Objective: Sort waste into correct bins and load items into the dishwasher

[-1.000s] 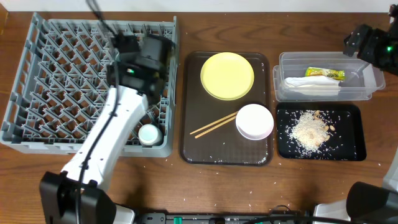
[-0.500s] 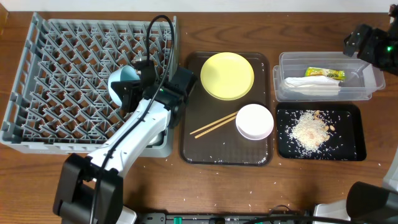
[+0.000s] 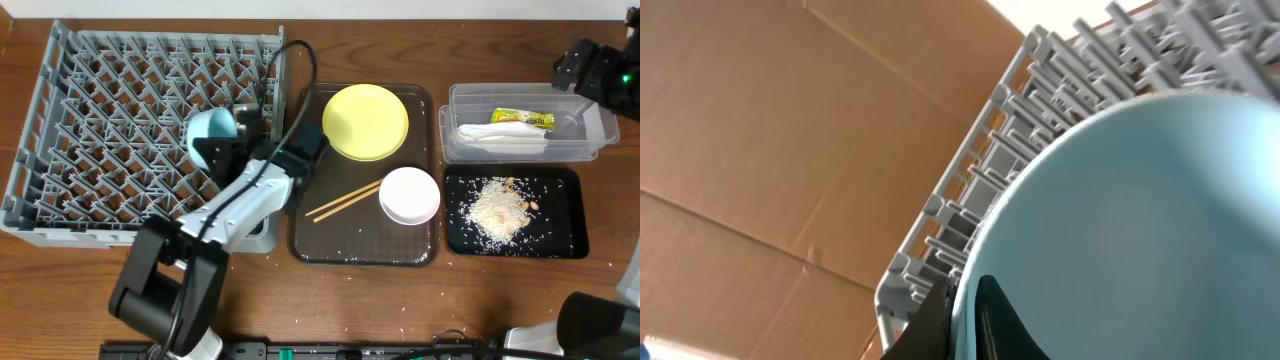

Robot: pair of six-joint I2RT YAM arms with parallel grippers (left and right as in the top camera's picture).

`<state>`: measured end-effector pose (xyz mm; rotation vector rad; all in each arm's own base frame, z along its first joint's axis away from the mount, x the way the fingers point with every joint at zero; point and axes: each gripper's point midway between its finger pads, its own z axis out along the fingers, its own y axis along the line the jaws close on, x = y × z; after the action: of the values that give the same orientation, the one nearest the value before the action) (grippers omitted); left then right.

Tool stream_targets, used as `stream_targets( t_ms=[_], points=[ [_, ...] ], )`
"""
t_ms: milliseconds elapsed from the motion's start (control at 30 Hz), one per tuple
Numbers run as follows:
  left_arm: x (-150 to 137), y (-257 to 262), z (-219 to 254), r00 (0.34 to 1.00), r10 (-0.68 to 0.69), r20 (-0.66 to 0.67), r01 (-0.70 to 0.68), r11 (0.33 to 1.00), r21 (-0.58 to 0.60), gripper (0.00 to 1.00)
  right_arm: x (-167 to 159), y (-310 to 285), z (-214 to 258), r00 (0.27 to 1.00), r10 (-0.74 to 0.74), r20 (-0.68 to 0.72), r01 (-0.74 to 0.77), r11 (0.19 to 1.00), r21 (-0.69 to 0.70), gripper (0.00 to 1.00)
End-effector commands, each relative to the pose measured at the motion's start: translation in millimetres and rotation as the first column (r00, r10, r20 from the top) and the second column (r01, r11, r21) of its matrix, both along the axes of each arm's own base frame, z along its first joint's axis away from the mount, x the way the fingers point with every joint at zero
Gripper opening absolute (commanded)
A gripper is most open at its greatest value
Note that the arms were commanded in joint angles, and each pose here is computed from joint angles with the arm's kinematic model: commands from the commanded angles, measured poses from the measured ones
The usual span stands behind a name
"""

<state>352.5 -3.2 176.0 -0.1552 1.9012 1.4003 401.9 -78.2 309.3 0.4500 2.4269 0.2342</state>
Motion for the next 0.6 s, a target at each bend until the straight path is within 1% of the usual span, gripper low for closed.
stream_targets(
  t_ms=[0, 267, 300, 367, 500, 567],
  points=[
    [0, -12, -8, 0.999, -0.032, -0.009, 0.032, 0.999, 0.012, 0.07, 0, -4, 1, 1.000, -0.018, 0.001, 0.018, 1.000, 0.008, 0.99],
    [-1, -26, -10, 0.997, -0.071, -0.034, 0.072, 0.997, 0.017, 0.08, 0, -4, 1, 1.000, -0.018, 0.001, 0.018, 1.000, 0.008, 0.99],
    [-1, -26, -10, 0.997, -0.074, -0.034, 0.075, 0.997, 0.017, 0.11, 0, -4, 1, 1.000, -0.018, 0.001, 0.018, 1.000, 0.008, 0.99],
    [-1, -29, -14, 0.996, -0.081, -0.044, 0.081, 0.997, -0.004, 0.22, 0, -4, 1, 1.000, -0.018, 0.001, 0.018, 1.000, 0.008, 0.99],
    [-4, -37, -33, 0.990, -0.104, -0.100, 0.093, 0.990, -0.109, 0.31, 0, -4, 1, 1.000, -0.018, 0.001, 0.018, 1.000, 0.008, 0.99],
    [-6, -42, -46, 0.983, -0.120, -0.137, 0.092, 0.977, -0.194, 0.35, 0, -4, 1, 1.000, -0.018, 0.001, 0.018, 1.000, 0.008, 0.99]
  ],
)
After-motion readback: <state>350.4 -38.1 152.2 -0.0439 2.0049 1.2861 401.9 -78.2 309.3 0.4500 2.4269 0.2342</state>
